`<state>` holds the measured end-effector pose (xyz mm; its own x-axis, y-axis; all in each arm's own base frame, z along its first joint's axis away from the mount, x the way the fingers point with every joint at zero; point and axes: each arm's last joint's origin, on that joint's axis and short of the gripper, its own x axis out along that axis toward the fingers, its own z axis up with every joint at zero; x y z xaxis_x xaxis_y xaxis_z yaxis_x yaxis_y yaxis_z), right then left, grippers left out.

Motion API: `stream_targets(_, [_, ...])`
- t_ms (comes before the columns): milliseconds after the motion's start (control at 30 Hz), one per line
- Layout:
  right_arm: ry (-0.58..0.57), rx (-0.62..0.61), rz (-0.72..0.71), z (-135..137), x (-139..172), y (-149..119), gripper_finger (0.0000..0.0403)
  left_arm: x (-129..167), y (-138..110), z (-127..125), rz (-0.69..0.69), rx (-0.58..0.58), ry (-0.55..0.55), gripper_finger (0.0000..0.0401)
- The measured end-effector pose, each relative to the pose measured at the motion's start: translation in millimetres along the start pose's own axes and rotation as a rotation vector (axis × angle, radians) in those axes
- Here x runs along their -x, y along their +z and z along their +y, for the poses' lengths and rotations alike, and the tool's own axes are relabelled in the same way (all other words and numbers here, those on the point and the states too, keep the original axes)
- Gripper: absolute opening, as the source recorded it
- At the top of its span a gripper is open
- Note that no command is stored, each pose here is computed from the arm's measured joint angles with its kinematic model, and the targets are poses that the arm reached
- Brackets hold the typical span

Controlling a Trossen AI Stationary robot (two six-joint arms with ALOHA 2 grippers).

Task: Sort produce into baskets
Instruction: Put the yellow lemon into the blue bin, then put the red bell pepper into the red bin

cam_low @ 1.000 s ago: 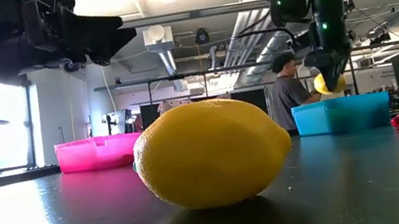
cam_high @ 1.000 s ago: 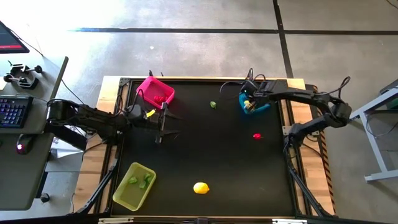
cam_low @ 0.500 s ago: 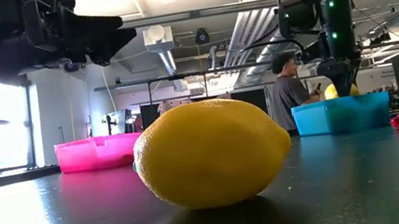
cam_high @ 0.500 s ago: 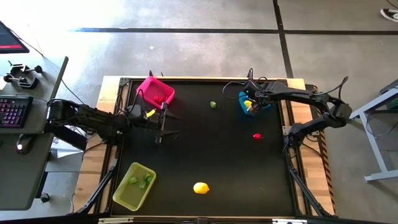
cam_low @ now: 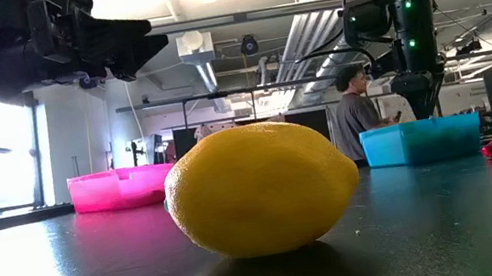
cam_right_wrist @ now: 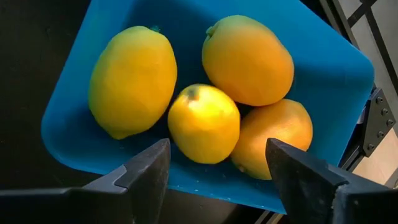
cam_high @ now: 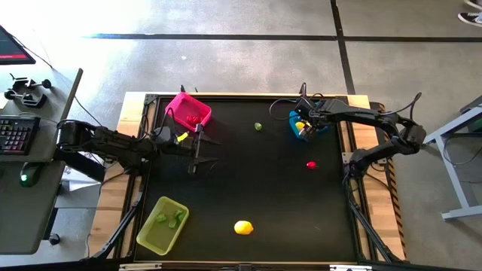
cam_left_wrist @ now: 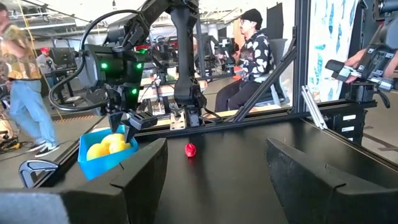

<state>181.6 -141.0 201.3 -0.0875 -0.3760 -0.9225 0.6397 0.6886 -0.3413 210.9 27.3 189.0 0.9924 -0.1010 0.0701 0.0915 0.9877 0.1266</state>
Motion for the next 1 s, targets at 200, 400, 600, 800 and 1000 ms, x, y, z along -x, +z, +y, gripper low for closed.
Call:
stream_targets(200, [0.002,-0.026,-0.019,-3,9,6,0.0258,0,0,0,0.000,0.000,0.000,0.0255])
stream_targets(400, [0.012,-0.088,-0.045,-4,9,9,0.0205,0,0,0,0.003,0.002,-0.001,0.0255])
stream_targets(600, [0.049,-0.120,-0.063,-5,-1,8,0.0033,0,-4,0,0.038,0.013,0.006,0.0233])
stream_targets(800, [0.072,-0.127,-0.083,-2,-11,5,0.0031,0,-4,0,0.042,0.014,0.012,0.0172])
stream_targets(1000, [0.031,-0.100,-0.126,1,4,2,0.0004,0,-7,0,0.075,-0.016,0.008,0.0069])
